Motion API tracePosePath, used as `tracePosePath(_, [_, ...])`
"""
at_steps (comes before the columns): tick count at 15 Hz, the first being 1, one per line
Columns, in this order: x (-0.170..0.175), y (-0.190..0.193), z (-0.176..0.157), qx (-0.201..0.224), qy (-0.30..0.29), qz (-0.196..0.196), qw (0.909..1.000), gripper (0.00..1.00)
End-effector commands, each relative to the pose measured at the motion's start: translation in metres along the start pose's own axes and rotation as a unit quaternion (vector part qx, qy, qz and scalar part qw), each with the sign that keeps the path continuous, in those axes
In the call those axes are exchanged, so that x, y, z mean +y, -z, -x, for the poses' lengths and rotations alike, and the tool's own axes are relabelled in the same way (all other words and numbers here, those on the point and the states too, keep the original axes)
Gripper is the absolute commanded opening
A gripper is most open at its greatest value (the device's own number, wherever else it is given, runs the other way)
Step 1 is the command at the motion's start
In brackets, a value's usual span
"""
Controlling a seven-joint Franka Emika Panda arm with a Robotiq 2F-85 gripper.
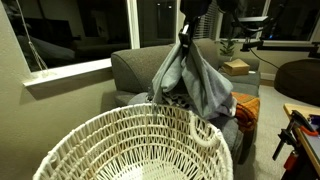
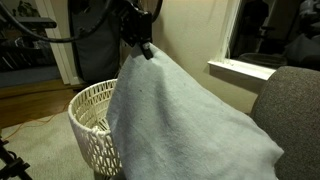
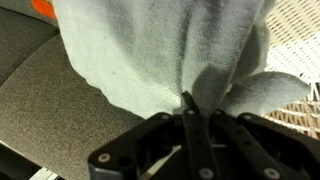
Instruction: Pick up the grey fabric and place it in the basket.
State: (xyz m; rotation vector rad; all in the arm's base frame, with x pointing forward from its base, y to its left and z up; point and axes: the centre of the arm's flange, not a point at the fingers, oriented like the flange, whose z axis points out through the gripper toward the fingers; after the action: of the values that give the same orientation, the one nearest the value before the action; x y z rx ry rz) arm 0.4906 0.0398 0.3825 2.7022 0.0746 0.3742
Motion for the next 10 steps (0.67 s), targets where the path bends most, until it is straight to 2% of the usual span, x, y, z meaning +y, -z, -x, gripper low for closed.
tracePosePath(1, [-0.015, 0.038, -0.007, 0.005, 0.033, -0.009, 0.9994, 0.03])
tracePosePath(6, [-0.038, 0.065, -0.022, 0.007, 0.076, -0.039, 0.9963, 0.03])
tracePosePath(10, [-0.056, 0.089, -0.031, 0.007, 0.119, -0.070, 0.9904, 0.03])
